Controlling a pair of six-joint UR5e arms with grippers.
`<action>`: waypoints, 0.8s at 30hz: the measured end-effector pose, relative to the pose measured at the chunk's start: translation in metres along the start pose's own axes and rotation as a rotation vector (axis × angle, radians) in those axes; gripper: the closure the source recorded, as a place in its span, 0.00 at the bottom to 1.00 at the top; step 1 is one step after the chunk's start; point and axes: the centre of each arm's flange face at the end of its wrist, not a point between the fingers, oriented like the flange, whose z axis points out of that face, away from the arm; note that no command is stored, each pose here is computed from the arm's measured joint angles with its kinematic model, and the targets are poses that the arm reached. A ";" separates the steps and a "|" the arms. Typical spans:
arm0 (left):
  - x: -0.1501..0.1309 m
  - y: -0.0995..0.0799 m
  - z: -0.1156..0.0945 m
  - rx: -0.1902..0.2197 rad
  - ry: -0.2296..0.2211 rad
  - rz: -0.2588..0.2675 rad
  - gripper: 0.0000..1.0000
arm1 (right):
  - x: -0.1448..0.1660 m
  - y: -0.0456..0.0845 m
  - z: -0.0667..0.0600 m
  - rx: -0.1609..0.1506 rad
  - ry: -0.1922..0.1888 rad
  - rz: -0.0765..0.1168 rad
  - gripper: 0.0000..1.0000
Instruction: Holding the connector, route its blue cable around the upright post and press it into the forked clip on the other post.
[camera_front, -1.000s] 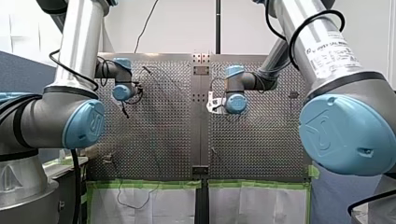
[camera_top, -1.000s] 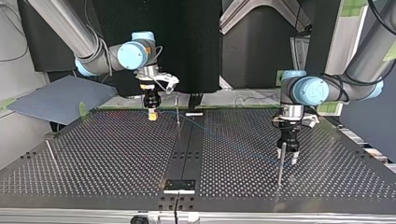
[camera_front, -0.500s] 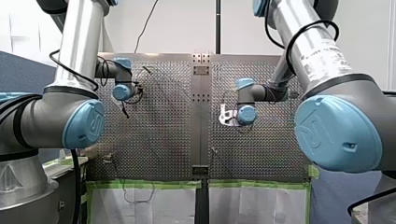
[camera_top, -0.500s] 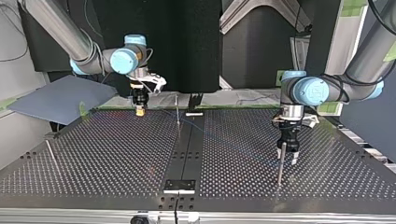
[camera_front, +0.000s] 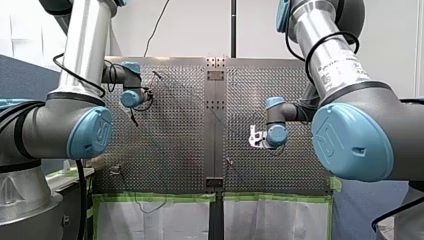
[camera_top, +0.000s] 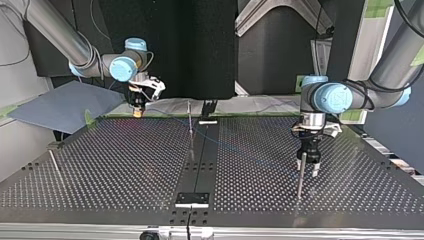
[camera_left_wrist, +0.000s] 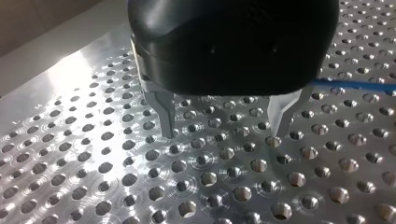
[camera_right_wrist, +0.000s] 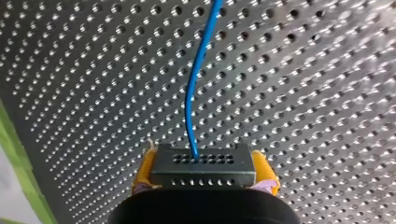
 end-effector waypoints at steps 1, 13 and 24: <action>0.000 0.000 0.000 0.000 0.000 0.000 0.01 | -0.003 0.002 0.000 -0.002 -0.002 0.001 1.00; 0.001 0.000 0.000 -0.001 0.004 0.000 0.01 | -0.063 0.016 -0.010 0.002 -0.061 0.036 1.00; 0.001 -0.001 -0.001 -0.002 0.006 -0.001 0.01 | -0.139 0.018 -0.037 -0.009 -0.146 0.023 1.00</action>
